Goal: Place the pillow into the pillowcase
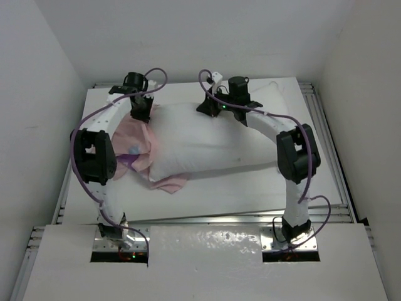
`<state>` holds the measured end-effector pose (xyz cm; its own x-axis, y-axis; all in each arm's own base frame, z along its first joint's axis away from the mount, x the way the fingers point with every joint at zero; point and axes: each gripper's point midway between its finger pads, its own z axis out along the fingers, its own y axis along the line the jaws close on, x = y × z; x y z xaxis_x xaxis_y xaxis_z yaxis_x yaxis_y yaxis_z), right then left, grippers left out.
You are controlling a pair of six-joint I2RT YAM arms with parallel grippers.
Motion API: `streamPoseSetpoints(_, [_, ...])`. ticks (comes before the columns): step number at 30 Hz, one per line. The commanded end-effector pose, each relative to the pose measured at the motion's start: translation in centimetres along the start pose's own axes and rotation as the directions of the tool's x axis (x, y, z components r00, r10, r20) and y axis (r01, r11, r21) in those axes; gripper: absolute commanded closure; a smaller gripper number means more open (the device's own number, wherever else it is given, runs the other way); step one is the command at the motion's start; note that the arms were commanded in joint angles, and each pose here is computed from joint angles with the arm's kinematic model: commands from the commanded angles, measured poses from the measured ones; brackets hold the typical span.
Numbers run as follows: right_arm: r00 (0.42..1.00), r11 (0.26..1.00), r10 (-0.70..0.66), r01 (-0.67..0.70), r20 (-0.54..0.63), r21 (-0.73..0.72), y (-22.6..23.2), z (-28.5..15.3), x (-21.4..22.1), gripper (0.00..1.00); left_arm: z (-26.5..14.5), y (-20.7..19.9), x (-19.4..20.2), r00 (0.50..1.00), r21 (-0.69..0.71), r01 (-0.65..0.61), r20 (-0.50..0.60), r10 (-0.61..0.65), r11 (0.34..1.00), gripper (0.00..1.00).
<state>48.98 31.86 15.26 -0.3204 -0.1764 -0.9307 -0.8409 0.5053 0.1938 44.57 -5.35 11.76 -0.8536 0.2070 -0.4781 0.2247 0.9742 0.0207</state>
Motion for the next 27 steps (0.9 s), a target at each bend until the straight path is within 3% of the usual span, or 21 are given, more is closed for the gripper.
streamPoseSetpoints(1, [0.999, 0.999, -0.043, 0.043, 0.026, 0.001, 3.0, -2.3, -0.9, 1.00, -5.4, -0.2, -3.5, 0.985, 0.032, -0.022, 0.170, 0.017, 0.999, 1.00])
streamPoseSetpoints(5, [0.994, 0.988, -0.109, 0.109, -0.003, 0.105, 4.7, -5.2, 1.6, 1.00, -9.4, -0.8, -5.8, 0.957, 0.049, -0.082, 0.284, 0.065, 0.995, 1.00])
streamPoseSetpoints(7, [0.984, 0.979, -0.176, 0.178, -0.020, 0.101, 6.6, -5.7, 1.5, 1.00, -11.4, -1.2, -6.7, 0.931, 0.056, -0.116, 0.354, 0.089, 0.992, 1.00])
streamPoseSetpoints(10, [0.981, 0.978, -0.188, 0.192, -0.050, 0.082, 9.1, -5.5, 3.0, 1.00, -13.0, -3.1, -8.7, 0.873, 0.086, -0.186, 0.472, 0.124, 0.979, 1.00])
streamPoseSetpoints(12, [0.985, 0.982, -0.169, 0.171, -0.032, 0.084, 9.9, -5.2, 3.0, 1.00, -13.3, -4.7, -9.0, 0.857, 0.118, -0.230, 0.494, 0.143, 0.966, 1.00])
streamPoseSetpoints(14, [0.995, 0.992, -0.104, 0.102, 0.012, 0.078, 10.8, -4.8, 2.3, 1.00, -13.0, -7.0, -8.6, 0.858, 0.166, -0.282, 0.485, 0.171, 0.945, 1.00])
streamPoseSetpoints(18, [0.986, 0.978, 0.019, -0.053, 0.165, 0.201, 9.2, -5.3, -0.2, 1.00, -13.2, -11.4, -6.5, 0.852, 0.236, -0.400, 0.452, 0.264, 0.886, 1.00])
streamPoseSetpoints(21, [0.965, 0.960, 0.069, -0.134, 0.254, 0.248, 7.5, -5.7, -2.3, 1.00, -14.1, -12.3, -4.5, 0.858, 0.280, -0.432, 0.422, 0.294, 0.858, 1.00])
streamPoseSetpoints(23, [0.933, 0.937, 0.107, -0.210, 0.343, 0.279, 5.6, -5.9, -4.1, 1.00, -14.2, -12.0, -3.7, 0.852, 0.269, -0.456, 0.409, 0.328, 0.848, 1.00])
streamPoseSetpoints(26, [0.836, 0.865, 0.233, -0.411, 0.496, 0.287, 1.3, -6.5, -5.9, 1.00, -13.8, -11.9, -2.0, 0.853, 0.281, -0.480, 0.373, 0.366, 0.831, 1.00])
streamPoseSetpoints(27, [0.779, 0.823, 0.296, -0.502, 0.552, 0.267, -0.2, -6.9, -6.3, 1.00, -13.7, -12.4, -1.7, 0.850, 0.290, -0.487, 0.377, 0.369, 0.824, 1.00])
